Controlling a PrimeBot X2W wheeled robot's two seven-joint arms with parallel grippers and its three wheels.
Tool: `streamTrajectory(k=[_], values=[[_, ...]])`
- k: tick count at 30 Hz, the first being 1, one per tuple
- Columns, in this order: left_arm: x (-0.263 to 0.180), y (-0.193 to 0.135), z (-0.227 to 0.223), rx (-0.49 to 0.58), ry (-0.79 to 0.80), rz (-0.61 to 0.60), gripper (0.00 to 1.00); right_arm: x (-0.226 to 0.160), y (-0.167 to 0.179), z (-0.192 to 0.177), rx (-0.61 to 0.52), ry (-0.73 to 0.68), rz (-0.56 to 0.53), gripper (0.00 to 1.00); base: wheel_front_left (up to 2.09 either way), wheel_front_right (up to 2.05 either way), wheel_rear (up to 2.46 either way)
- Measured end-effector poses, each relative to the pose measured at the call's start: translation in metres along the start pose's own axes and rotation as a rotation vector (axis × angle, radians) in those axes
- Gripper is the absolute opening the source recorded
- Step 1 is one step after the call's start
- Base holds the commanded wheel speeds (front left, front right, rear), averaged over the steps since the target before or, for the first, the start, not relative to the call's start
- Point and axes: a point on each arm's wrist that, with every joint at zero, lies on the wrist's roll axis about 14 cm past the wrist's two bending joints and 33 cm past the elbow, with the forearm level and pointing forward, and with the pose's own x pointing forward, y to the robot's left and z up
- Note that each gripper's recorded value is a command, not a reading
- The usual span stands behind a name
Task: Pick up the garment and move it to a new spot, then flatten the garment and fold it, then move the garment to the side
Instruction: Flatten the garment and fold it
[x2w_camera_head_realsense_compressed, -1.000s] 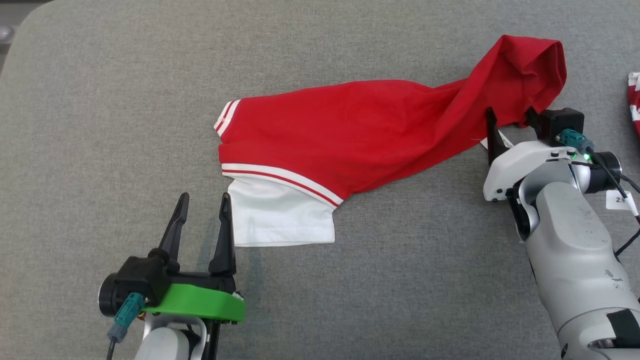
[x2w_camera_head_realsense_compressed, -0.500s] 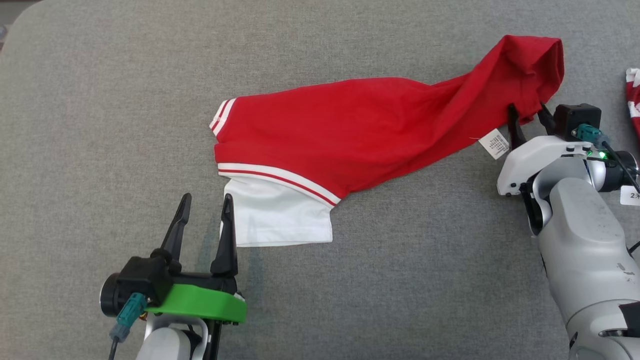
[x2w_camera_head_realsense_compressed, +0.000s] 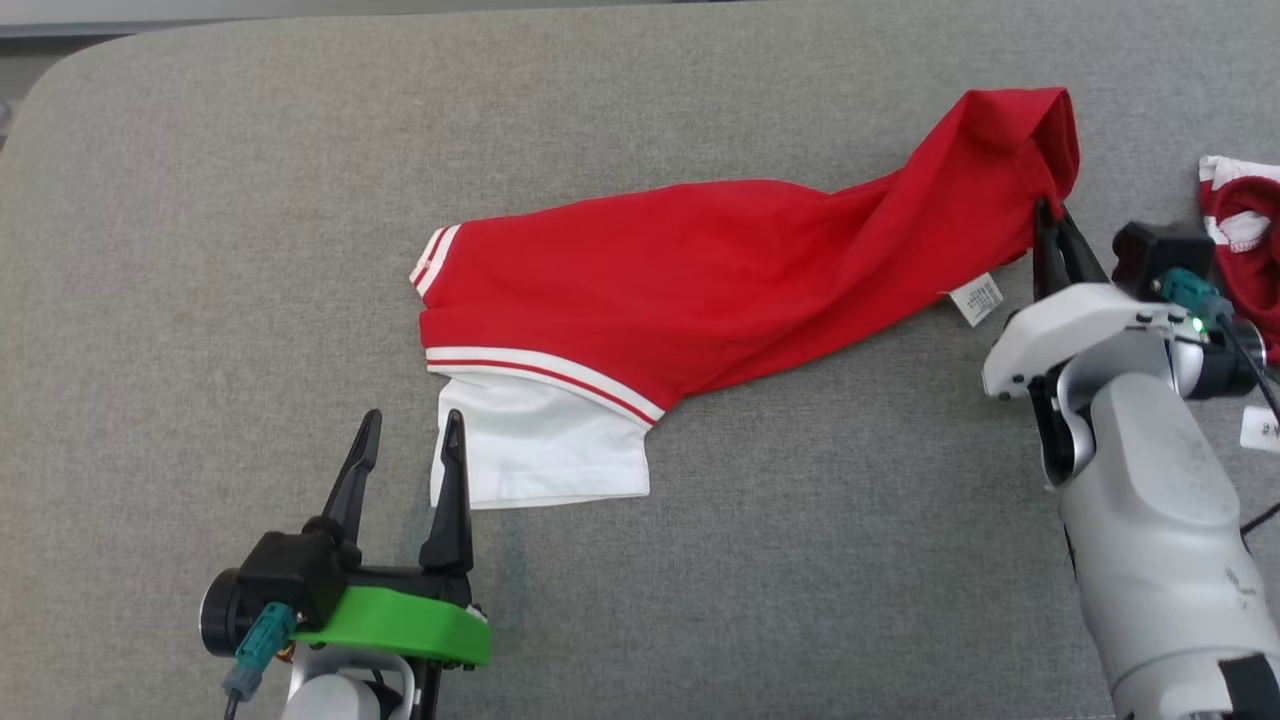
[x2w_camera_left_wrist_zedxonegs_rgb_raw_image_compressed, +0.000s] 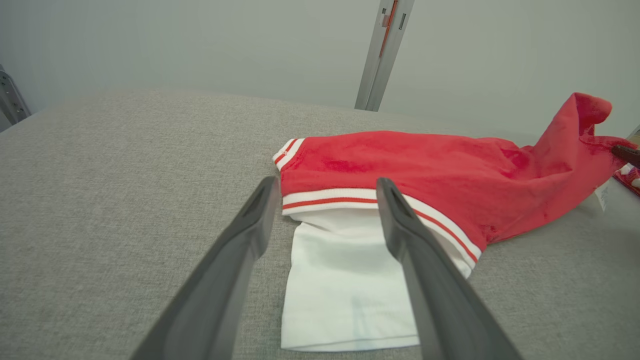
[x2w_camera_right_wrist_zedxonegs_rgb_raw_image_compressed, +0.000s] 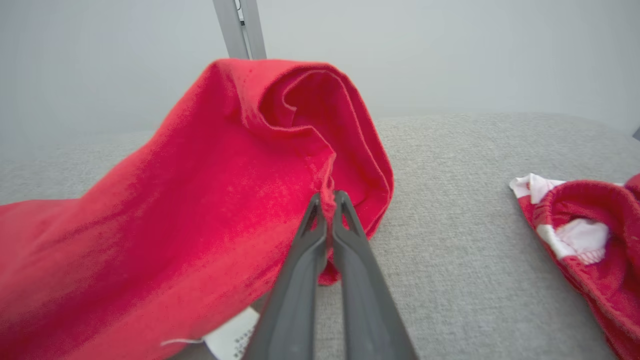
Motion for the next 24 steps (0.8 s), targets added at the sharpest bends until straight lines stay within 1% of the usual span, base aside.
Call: streamTrajectory(k=[6,12,13,14,15,16,20,24], values=[[-0.006,-0.011,0.003,-0.006,-0.008,-0.029,1.00,-0.048,-0.020,-0.009,0.101,-0.033,-0.066,0.00,0.00,0.00,0.00],[-0.005,-0.029,0.004,-0.013,-0.014,-0.083,1.00,-0.098,-0.037,-0.037,0.193,0.052,-0.119,0.00,0.00,0.00,0.00],[-0.004,-0.031,0.005,-0.014,-0.014,-0.089,1.00,-0.102,-0.040,-0.038,0.209,0.055,-0.129,0.06,0.00,0.00,0.00],[-0.003,-0.033,0.005,-0.015,-0.014,-0.096,1.00,-0.106,-0.043,-0.038,0.220,0.053,-0.141,0.38,0.00,0.00,0.00],[-0.003,-0.035,0.004,-0.015,-0.014,-0.101,1.00,-0.109,-0.047,-0.038,0.201,0.052,-0.150,0.60,0.00,0.00,0.00],[-0.002,-0.036,0.004,-0.016,-0.013,-0.105,1.00,-0.111,-0.050,-0.038,0.175,0.054,-0.155,1.00,0.00,0.00,0.00],[-0.001,-0.038,0.004,-0.017,-0.012,-0.111,1.00,-0.117,-0.056,-0.037,0.164,0.039,-0.172,1.00,0.00,0.00,0.00],[-0.001,-0.035,0.010,-0.015,-0.031,-0.103,1.00,-0.123,-0.064,-0.027,0.095,-0.001,-0.187,1.00,0.00,0.00,0.00]])
